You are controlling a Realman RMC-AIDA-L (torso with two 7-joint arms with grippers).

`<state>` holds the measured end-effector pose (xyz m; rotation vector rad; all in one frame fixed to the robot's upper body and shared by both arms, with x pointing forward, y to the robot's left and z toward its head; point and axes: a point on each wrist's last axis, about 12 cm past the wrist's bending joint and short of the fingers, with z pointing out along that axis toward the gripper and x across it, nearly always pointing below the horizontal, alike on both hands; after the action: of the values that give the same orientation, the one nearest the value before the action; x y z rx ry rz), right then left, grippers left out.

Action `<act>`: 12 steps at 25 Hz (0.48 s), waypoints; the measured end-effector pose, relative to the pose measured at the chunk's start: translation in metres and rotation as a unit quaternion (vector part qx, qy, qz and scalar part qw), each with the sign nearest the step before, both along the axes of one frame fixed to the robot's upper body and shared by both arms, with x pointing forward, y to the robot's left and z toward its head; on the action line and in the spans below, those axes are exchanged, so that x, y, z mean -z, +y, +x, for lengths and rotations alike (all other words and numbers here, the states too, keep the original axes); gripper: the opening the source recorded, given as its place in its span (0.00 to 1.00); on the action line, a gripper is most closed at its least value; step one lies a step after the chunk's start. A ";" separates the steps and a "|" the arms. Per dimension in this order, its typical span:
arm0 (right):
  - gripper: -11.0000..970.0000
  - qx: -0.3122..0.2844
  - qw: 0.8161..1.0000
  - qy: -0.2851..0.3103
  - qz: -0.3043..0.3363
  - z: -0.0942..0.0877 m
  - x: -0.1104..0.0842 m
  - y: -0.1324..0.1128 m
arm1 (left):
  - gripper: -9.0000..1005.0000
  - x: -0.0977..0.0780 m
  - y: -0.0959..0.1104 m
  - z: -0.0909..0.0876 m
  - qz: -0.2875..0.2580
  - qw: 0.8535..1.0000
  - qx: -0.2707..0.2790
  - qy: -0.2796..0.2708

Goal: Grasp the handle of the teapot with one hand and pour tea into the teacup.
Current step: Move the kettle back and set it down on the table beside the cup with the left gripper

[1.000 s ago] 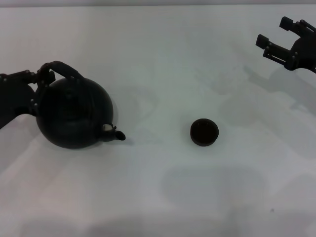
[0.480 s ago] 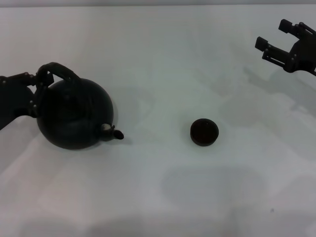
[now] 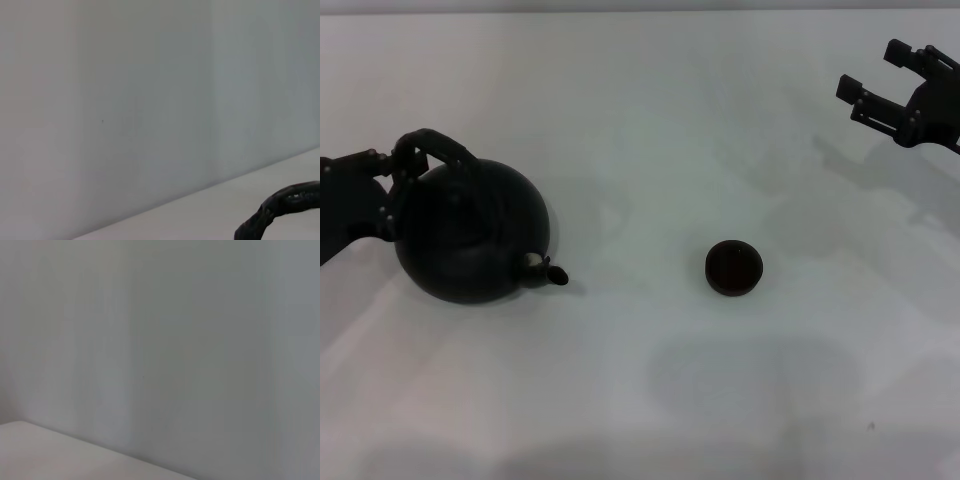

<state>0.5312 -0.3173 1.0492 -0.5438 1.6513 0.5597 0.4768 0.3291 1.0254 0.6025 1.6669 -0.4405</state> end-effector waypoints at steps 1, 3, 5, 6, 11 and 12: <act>0.89 0.000 1.000 0.000 0.000 0.000 0.000 0.000 | 0.13 0.000 0.000 0.000 0.000 1.000 0.000 0.000; 0.89 0.000 1.000 0.000 0.000 0.000 0.000 0.000 | 0.13 0.001 0.000 0.000 0.001 1.000 -0.001 0.000; 0.89 0.000 1.000 0.000 0.000 0.000 0.000 0.000 | 0.15 0.001 0.000 0.000 0.003 1.000 -0.001 0.000; 0.89 0.000 1.000 0.000 0.000 0.000 0.000 0.000 | 0.17 0.001 0.000 0.000 0.003 1.000 -0.001 0.000; 0.89 0.000 1.000 -0.001 -0.001 0.000 0.000 0.000 | 0.23 0.001 0.000 -0.001 0.007 1.000 -0.001 -0.003; 0.89 0.000 1.000 -0.001 -0.001 0.000 0.000 0.000 | 0.24 0.001 0.000 -0.001 0.007 1.000 -0.001 -0.003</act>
<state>0.5313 -0.3173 1.0492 -0.5451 1.6506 0.5583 0.4756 0.3294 1.0244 0.6110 1.6658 -0.4256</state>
